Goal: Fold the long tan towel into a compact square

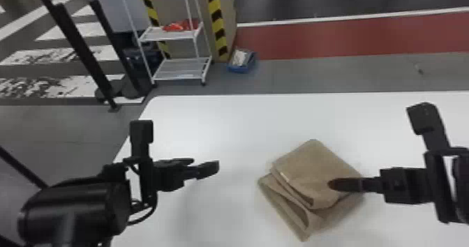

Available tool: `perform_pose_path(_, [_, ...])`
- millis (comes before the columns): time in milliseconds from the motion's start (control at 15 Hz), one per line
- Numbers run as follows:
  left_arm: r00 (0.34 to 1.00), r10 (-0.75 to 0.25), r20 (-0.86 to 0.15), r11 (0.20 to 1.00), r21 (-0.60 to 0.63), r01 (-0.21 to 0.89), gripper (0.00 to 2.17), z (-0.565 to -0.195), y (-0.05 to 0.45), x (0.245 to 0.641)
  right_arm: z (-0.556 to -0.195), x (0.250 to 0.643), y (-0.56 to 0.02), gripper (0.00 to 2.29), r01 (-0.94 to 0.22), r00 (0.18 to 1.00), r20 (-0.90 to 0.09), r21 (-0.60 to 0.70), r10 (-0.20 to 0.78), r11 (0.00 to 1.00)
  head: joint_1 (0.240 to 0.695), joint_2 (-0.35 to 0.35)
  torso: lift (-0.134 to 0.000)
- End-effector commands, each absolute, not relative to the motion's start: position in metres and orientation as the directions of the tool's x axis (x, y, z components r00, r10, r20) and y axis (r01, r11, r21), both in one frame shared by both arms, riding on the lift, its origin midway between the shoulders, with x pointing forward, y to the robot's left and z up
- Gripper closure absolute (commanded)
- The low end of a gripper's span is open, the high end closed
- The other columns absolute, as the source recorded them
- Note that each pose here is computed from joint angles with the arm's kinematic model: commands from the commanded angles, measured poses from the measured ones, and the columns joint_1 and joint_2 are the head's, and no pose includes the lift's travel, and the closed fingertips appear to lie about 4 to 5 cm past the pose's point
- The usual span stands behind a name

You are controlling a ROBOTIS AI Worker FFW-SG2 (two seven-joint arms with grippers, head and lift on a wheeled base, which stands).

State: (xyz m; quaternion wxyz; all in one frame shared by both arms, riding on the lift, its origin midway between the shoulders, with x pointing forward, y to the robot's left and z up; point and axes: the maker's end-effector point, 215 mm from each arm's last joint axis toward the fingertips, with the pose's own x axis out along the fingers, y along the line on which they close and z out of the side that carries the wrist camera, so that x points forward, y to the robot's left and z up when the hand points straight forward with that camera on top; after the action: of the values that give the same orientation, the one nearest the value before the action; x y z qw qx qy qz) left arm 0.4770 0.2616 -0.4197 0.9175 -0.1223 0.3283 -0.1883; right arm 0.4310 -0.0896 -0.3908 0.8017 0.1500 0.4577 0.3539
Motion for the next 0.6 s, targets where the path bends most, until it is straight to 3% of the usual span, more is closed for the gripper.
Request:
perform_pose_path(0, [0.717, -0.423, -0.554, 0.899, -0.354, 0.257, 0.07, -0.42, 0.267, 0.475, -0.402, 0.432, -0.111, 2.06, -0.398, 0.331, -0.662, 0.548, 0.672, 0.736, 0.695, 0.21, -0.125])
perform_pose_path(333, [0.721, -0.42, -0.551, 0.9, -0.353, 0.255, 0.07, -0.42, 0.269, 0.475, -0.418, 0.417, -0.164, 2.06, -0.328, 0.348, -0.69, 0.544, 0.634, 0.772, 0.695, 0.173, -0.125])
perform_pose_path(533, [0.718, -0.427, -0.55, 0.897, -0.357, 0.26, 0.07, -0.421, 0.265, 0.475, -0.431, 0.415, -0.163, 2.06, -0.314, 0.321, -0.716, 0.537, 0.62, 0.783, 0.695, 0.139, -0.125])
